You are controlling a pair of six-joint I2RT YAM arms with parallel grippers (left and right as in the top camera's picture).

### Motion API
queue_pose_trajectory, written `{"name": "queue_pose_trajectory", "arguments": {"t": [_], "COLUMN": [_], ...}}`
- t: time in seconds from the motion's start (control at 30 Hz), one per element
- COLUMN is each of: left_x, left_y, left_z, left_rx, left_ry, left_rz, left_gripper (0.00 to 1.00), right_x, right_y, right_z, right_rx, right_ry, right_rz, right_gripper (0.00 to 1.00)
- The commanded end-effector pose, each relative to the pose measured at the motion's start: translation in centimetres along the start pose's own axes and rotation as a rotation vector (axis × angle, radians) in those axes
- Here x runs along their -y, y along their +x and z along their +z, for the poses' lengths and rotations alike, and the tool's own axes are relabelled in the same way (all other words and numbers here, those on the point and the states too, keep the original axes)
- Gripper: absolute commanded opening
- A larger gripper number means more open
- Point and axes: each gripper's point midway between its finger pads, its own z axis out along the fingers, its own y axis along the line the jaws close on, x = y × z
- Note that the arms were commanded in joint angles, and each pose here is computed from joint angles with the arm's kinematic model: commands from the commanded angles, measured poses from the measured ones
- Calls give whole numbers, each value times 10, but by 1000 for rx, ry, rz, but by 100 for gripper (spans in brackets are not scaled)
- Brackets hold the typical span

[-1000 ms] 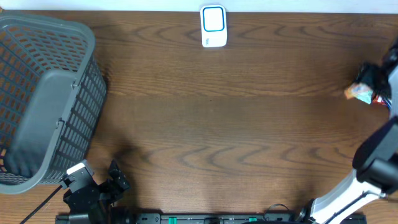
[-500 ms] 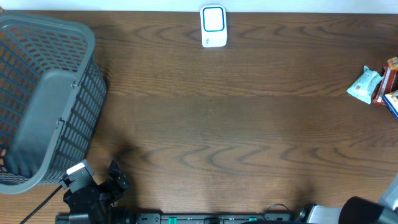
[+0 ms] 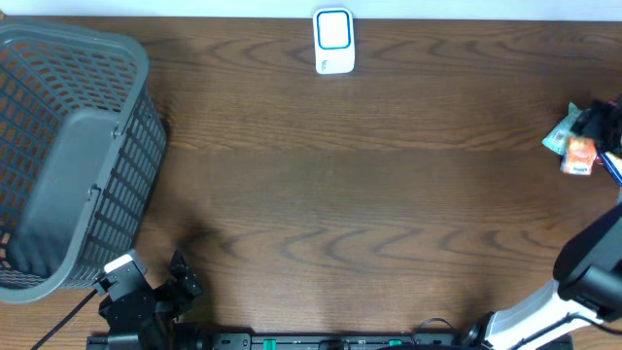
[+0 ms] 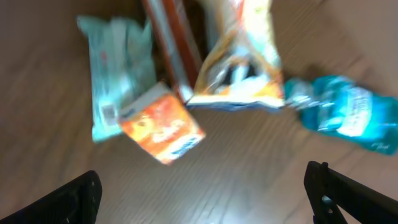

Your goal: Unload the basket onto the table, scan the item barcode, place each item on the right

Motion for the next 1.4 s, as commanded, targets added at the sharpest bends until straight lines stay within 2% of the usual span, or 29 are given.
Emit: {"name": "queue_pose_trajectory", "arguments": {"t": [0.0, 0.2, 0.33, 0.47, 0.6, 1.07, 1.37], "left_x": [-1, -1, -1, -1, -1, -1, -1], "left_y": [-1, -1, -1, -1, -1, -1, -1], "left_z": [0, 0, 0, 0, 0, 0, 0], "left_rx": [4, 4, 4, 4, 4, 4, 4], "left_ry": [-7, -7, -7, -7, -7, -7, -7], "left_rz": [-4, -4, -4, -4, -4, -4, -4], "left_gripper": [98, 98, 98, 98, 98, 98, 98], "right_x": [-23, -41, -28, -26, -25, 13, 5], "right_y": [-6, -6, 33, 65, 84, 172, 197], "right_z": [-14, -74, -106, -133, -164, -244, -314], "right_rx": [20, 61, -72, -171, -192, -318, -39], "right_ry": [-141, -346, -339, -378, -439, -404, -657], "right_rz": [-19, -9, 106, 124, 105, 152, -81], "right_gripper": [99, 99, 99, 99, 99, 99, 99]}}
